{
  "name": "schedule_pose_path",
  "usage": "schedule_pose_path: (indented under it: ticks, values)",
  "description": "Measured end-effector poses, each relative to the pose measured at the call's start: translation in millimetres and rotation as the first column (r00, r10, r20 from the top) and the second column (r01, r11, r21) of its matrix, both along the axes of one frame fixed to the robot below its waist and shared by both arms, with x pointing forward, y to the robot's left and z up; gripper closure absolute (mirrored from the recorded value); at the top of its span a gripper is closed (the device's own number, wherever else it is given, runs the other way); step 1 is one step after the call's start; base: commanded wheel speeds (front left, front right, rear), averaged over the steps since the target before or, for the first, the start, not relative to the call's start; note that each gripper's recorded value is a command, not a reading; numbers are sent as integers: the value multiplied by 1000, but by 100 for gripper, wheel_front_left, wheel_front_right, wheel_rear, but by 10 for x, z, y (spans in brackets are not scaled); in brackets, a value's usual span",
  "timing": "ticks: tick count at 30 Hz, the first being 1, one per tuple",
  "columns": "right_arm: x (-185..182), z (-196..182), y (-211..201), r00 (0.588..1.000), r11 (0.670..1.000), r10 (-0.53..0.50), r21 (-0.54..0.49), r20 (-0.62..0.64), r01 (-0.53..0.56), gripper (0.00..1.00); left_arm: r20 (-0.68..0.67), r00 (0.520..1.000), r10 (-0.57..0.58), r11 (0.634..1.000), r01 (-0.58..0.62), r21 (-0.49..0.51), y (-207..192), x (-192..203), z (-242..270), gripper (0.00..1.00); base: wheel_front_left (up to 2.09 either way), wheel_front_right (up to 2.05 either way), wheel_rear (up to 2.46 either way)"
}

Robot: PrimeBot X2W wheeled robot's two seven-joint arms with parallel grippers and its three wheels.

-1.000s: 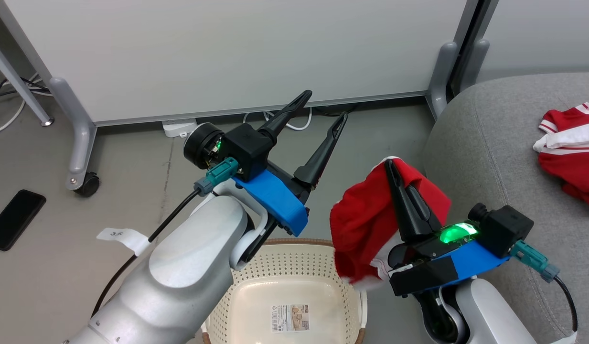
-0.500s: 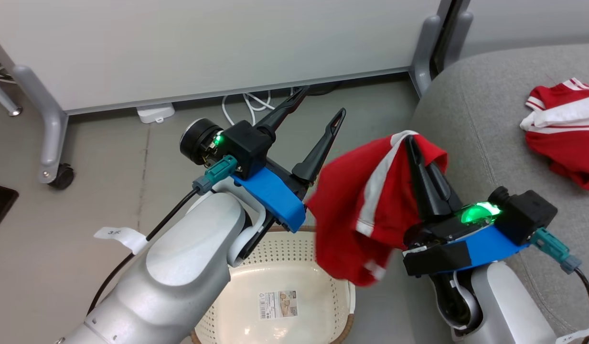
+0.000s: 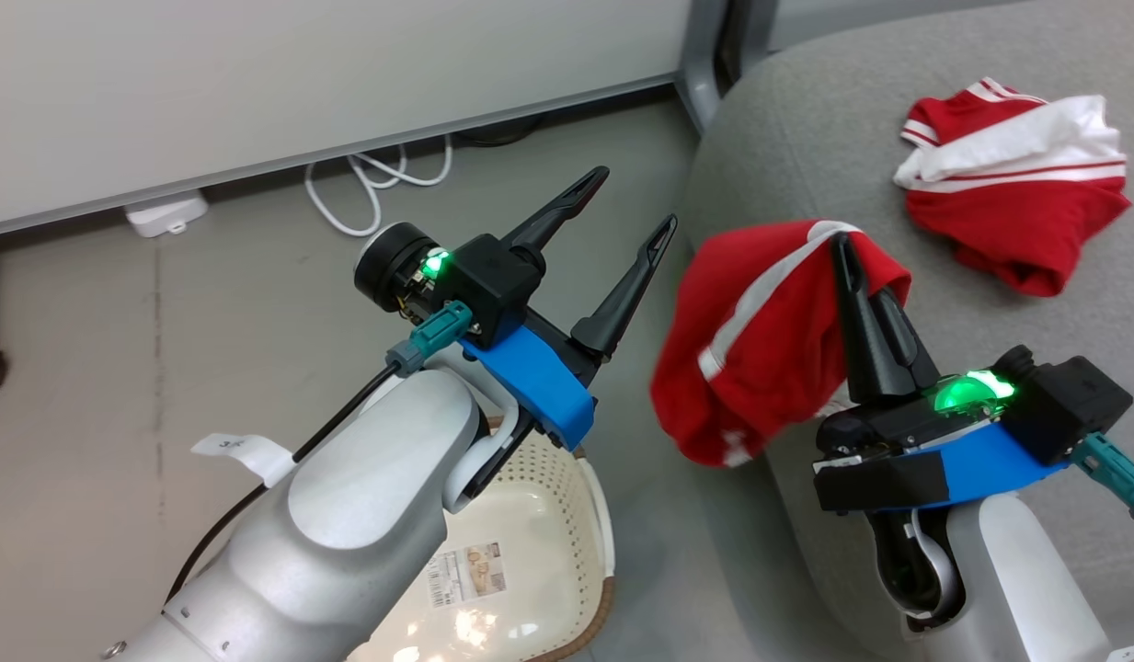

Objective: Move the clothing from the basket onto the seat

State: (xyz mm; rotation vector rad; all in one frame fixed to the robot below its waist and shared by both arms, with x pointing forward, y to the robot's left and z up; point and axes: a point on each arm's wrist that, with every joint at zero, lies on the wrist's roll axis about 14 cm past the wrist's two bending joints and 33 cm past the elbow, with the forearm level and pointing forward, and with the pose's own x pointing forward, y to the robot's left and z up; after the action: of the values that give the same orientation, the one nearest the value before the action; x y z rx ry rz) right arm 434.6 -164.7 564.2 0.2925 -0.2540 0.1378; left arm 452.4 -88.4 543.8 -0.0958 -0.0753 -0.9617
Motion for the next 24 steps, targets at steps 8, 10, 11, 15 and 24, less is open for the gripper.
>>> schedule_pose_path:
  ticks: [8,10,11,15,24]
  values:
    - [-129,-43,-395,993,992,-113,-52,-16,112,100,-21,993,-112,994,112,-6,-387,-91,-120,0,0,0,0]
    - [-164,-47,-492,990,988,-141,-58,-18,140,100,-28,989,-144,990,144,-10,-488,-140,-150,0,0,0,0]
    - [-183,-56,-534,988,986,-153,-62,-21,152,100,-32,987,-157,988,156,-12,-533,-163,-165,0,0,0,0]
    - [-252,-106,-659,981,979,-191,-78,-37,187,100,-44,979,-197,980,197,-17,-665,-242,-212,0,0,0,0]
    - [-284,-87,-765,974,972,-222,-88,-30,219,100,-43,976,-212,977,212,-9,-697,-291,-233,0,0,0,0]
